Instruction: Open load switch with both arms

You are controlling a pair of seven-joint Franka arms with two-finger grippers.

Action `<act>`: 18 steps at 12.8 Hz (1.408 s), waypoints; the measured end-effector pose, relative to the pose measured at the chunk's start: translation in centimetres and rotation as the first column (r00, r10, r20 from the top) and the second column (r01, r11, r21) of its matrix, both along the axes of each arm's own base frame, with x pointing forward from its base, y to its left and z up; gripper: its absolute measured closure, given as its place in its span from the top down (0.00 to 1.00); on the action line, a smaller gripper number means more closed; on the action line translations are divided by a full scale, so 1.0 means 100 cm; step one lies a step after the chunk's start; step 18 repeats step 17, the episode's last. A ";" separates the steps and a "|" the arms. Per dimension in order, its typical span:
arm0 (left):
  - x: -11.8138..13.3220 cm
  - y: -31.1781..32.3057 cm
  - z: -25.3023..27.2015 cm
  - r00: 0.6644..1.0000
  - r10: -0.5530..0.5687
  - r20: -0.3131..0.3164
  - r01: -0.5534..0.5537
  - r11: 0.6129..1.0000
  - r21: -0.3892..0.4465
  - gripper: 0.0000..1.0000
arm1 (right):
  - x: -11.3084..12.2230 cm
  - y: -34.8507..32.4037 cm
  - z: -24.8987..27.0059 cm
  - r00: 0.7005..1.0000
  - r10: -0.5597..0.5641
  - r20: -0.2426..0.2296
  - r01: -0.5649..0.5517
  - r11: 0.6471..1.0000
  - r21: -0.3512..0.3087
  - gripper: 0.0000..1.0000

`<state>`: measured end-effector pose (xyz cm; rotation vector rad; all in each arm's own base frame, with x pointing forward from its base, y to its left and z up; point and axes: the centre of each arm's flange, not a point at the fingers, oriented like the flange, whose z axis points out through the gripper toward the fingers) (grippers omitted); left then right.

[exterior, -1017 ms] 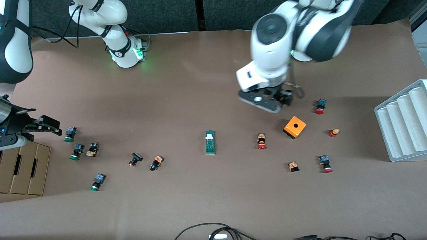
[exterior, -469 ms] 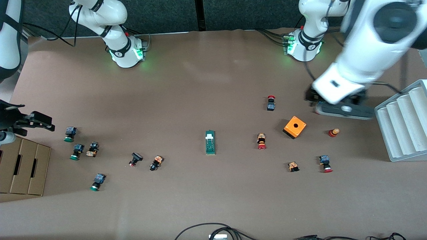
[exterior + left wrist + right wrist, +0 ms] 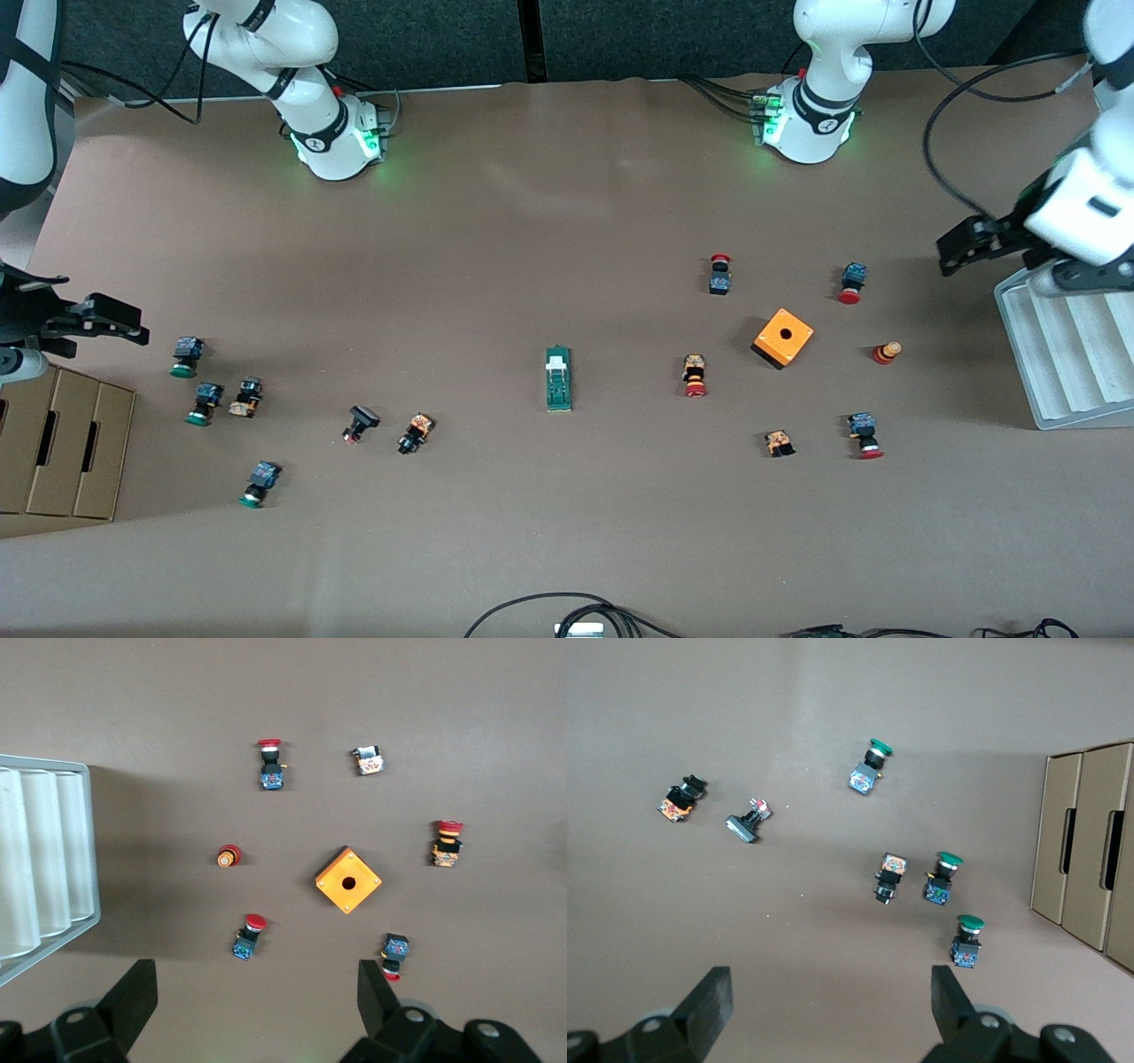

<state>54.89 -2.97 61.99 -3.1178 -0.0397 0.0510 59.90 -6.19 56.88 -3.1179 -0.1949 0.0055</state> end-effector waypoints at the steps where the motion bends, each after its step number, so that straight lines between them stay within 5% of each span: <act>1: -0.006 0.009 -0.001 1.000 -0.017 -0.002 0.017 1.000 -0.007 1.00 | 0.000 0.000 0.001 1.000 -0.001 0.001 0.001 1.000 0.000 1.00; 8: -0.013 -0.018 -0.004 0.994 -0.110 -0.007 0.110 0.992 0.062 1.00 | -0.010 -0.006 0.016 0.988 -0.152 0.019 0.152 0.988 0.002 1.00; 18: -0.012 -0.019 -0.003 0.994 -0.112 -0.005 0.112 0.992 0.063 1.00 | -0.011 -0.004 0.015 0.984 -0.176 0.006 0.176 0.984 0.002 1.00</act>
